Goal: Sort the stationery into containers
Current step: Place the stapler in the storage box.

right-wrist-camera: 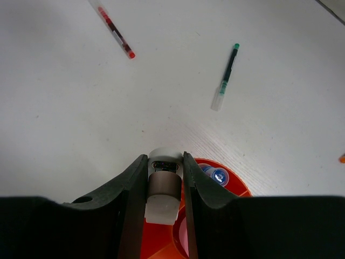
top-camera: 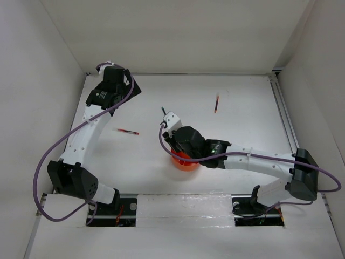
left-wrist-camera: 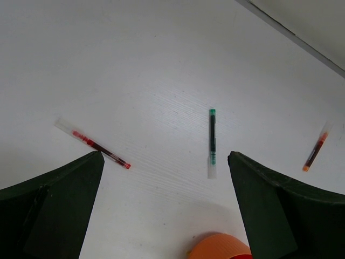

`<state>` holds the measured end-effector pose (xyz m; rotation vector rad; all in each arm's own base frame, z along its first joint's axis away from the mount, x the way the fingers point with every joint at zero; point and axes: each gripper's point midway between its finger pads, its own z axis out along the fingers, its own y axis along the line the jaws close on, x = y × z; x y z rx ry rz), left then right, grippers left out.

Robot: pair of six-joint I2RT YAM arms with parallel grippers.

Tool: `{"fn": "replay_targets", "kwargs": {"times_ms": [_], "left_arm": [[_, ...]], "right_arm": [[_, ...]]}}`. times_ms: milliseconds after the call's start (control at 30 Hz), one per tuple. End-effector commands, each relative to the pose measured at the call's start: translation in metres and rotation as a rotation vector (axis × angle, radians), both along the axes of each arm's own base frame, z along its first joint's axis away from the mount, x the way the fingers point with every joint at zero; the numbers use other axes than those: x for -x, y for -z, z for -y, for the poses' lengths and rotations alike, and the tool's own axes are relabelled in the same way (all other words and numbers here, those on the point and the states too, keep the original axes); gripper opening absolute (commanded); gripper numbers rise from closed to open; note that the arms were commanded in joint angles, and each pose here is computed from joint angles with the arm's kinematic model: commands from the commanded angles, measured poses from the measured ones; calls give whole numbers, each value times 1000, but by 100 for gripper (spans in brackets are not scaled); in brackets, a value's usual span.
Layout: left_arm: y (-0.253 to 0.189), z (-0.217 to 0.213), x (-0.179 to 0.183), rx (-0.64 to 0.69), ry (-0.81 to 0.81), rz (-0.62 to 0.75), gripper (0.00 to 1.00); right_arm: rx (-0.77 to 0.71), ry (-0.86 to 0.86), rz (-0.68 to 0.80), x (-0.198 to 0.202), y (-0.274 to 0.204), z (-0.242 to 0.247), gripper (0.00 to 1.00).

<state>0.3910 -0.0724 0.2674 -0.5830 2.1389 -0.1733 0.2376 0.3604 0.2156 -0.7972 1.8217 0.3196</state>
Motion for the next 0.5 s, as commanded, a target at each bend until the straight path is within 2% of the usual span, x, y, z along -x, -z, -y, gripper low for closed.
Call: {"fn": "replay_targets", "kwargs": {"times_ms": [0, 233, 467], "left_arm": [[-12, 0, 2, 5, 11, 46, 100], [-12, 1, 2, 10, 19, 45, 100], [-11, 3, 0, 10, 31, 53, 100]], "right_arm": [[-53, -4, 15, 2, -11, -7, 0], [-84, -102, 2, 17, -21, -10, 0], [-118, -150, 11, 35, -30, 16, 0]]}}
